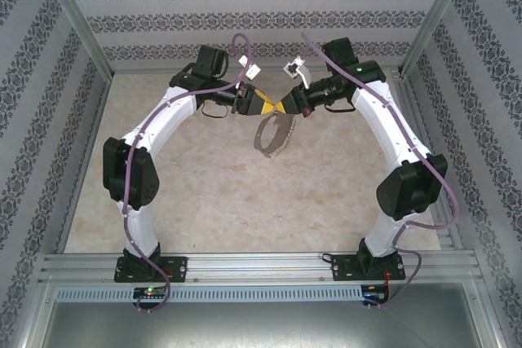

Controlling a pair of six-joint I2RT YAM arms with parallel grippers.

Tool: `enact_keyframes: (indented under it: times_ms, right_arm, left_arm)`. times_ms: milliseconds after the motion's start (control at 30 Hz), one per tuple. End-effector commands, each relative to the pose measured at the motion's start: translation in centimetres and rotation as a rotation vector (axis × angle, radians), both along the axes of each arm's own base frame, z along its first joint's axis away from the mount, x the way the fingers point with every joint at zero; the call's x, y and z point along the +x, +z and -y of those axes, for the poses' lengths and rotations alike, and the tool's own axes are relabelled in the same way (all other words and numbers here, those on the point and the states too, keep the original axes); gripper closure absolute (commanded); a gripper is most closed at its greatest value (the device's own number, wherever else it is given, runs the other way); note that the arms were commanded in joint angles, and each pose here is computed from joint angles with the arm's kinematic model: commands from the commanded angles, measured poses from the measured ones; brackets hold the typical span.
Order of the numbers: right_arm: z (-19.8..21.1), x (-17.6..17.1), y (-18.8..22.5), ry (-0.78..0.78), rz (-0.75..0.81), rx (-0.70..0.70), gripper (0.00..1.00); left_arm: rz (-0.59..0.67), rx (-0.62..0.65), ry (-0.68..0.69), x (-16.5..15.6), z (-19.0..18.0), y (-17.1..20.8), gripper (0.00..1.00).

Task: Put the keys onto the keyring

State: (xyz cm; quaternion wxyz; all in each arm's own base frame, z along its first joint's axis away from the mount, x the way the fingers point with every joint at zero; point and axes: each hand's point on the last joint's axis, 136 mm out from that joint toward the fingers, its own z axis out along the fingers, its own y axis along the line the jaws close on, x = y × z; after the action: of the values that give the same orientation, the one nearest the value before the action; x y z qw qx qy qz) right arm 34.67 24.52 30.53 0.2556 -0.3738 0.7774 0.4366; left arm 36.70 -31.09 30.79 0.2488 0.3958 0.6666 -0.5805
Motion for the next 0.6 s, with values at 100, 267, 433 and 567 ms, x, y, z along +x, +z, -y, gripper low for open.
enact_keyframes:
  times_ms: [100, 267, 433, 567]
  right_arm:
    - [-0.29, -0.38, 1.29, 0.028, 0.029, 0.054, 1.0]
    - [-0.26, -0.45, 1.4, 0.026, 0.032, 0.059, 1.0]
    - [-0.25, -0.56, 1.32, 0.023, 0.031, 0.057, 1.0]
    - [-0.15, -0.46, 1.25, 0.018, 0.031, 0.054, 1.0]
  left_arm:
    - [0.043, -0.05, -0.052, -0.57, 0.89, 1.57, 0.68]
    - [0.039, -0.055, -0.065, -0.7, 1.21, 1.54, 0.71]
    - [0.043, -0.058, -0.074, -0.87, 1.37, 1.56, 0.83]
    - [0.041, -0.063, -0.084, -1.11, 1.33, 1.61, 0.91]
